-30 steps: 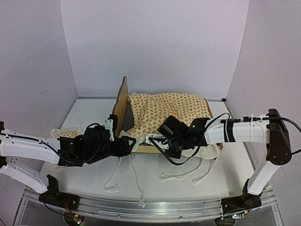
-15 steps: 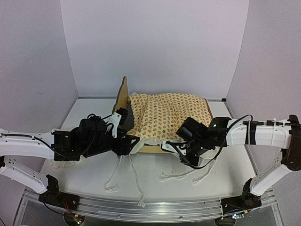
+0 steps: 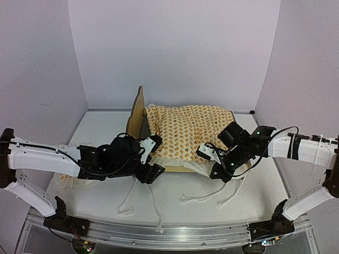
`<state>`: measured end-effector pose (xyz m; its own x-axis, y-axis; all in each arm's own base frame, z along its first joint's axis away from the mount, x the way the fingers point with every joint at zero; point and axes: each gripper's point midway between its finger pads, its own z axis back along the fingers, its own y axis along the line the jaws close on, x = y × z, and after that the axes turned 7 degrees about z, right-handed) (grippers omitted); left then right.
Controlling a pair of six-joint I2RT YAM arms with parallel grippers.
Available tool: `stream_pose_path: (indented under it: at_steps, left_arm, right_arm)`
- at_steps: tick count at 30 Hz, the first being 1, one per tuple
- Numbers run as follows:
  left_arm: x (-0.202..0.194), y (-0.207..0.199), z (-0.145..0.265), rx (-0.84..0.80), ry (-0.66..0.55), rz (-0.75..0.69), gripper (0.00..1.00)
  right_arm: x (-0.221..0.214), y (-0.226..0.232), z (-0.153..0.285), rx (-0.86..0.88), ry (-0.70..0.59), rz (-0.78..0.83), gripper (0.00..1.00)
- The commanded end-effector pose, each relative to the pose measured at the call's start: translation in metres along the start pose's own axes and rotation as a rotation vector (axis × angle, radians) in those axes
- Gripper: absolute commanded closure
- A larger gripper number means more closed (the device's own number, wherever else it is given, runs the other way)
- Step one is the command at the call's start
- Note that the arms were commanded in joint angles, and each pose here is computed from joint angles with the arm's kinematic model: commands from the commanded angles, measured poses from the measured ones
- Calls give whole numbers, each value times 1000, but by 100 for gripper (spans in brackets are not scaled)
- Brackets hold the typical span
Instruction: Set up the pet bed
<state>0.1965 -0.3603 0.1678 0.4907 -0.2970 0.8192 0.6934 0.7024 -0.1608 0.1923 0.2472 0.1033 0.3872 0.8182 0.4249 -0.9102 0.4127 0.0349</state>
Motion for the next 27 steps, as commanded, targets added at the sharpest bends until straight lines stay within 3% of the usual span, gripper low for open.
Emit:
stream_pose_path:
  at_steps: [1, 5, 9, 16, 18, 19, 21, 27]
  left_arm:
    - [16, 0, -16, 57, -12, -42, 28]
    - [14, 22, -34, 221, -7, -102, 29]
    - [11, 40, -47, 358, 16, -168, 38]
    - [16, 64, -21, 499, 40, -167, 79]
    - [24, 60, -7, 469, 37, -167, 96]
    - [26, 57, -2, 439, 40, -167, 100]
    - [32, 53, 8, 405, 41, -157, 100]
    - [22, -1, 18, 50, 110, -219, 100]
  right_arm:
    - [35, 20, 20, 131, -127, -94, 100]
    - [37, 17, 22, 121, -137, -99, 100]
    - [41, 20, 23, 144, -147, -102, 100]
    - [32, 6, 25, 77, -135, -127, 100]
    - [27, -1, 28, 50, -133, -141, 100]
    - [26, -4, 30, 41, -134, -150, 100]
    - [24, -9, 32, 30, -134, -168, 100]
    - [13, -15, 39, 8, -101, -198, 100]
